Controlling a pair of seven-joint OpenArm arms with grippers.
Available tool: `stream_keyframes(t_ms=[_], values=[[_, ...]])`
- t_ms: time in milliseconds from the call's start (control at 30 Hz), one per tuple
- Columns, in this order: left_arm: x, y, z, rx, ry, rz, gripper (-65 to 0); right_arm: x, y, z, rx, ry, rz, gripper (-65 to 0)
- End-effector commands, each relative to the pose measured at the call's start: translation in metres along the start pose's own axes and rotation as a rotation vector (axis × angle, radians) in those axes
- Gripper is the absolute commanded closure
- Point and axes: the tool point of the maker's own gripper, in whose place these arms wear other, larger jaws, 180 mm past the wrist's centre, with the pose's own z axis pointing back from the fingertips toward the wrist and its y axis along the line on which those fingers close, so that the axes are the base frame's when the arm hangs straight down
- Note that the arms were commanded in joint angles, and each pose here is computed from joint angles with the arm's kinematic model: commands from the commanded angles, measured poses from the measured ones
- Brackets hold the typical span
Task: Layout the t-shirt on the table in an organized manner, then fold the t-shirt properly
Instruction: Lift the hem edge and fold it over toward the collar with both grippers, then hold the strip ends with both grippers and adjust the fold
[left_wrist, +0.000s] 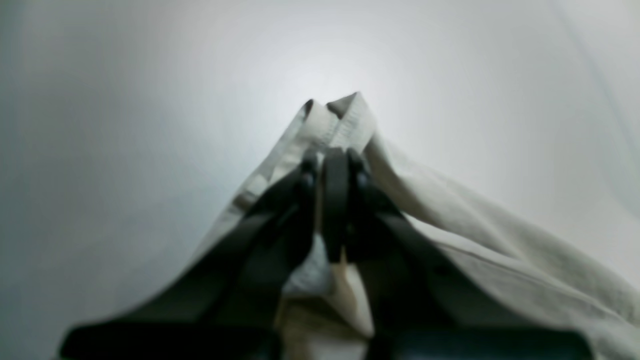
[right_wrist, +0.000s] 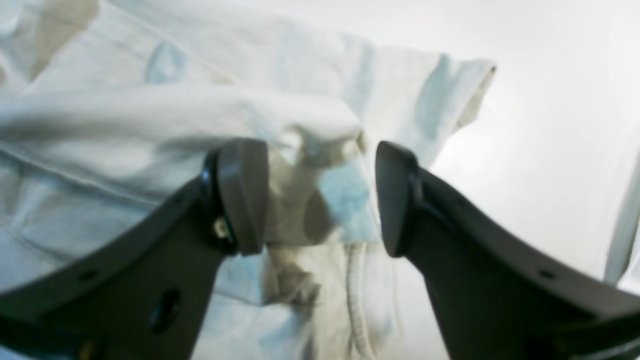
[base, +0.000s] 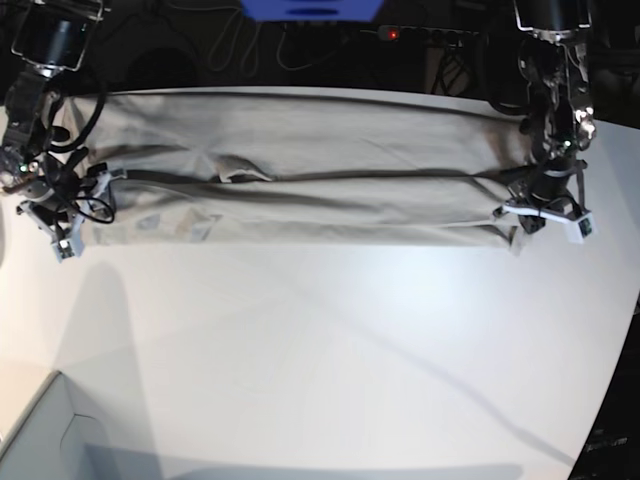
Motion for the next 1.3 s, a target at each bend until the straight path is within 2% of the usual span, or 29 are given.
stream_keyframes(t_ms=[0, 200, 733, 800, 933, 967, 1100, 1267], values=[[0.019, -0.003, 0.0, -0.01, -0.052, -0.008, 0.0, 0.011, -0.007, 0.004, -0.011, -0.034, 0.011, -33.1], [0.019, -0.003, 0.0, -0.01, -0.052, -0.008, 0.0, 0.011, -0.002, 0.002, -0.001, -0.035, 0.004, -27.5], [0.019, -0.003, 0.0, -0.01, -0.053, -0.007, 0.0, 0.013, 0.015, -0.003, 0.029, -0.045, -0.019, -26.0], [0.019, -0.003, 0.0, -0.01, -0.053, -0.007, 0.0, 0.013, 0.019, -0.004, 0.036, -0.051, -0.025, -21.6], [0.019, -0.003, 0.0, -0.01, -0.053, -0.007, 0.0, 0.013, 0.02, -0.005, 0.038, -0.048, -0.026, -1.9], [0.019, -0.003, 0.0, -0.01, -0.053, -0.007, 0.0, 0.014, 0.02, -0.005, 0.038, -0.049, -0.026, 0.0], [0.019, -0.003, 0.0, -0.01, -0.053, -0.007, 0.0, 0.017, 0.016, -0.002, 0.026, -0.058, -0.019, 0.0], [0.019, -0.003, 0.0, -0.01, -0.055, -0.006, 0.0, 0.035, 0.009, 0.026, -0.035, -0.129, 0.05, 0.0]])
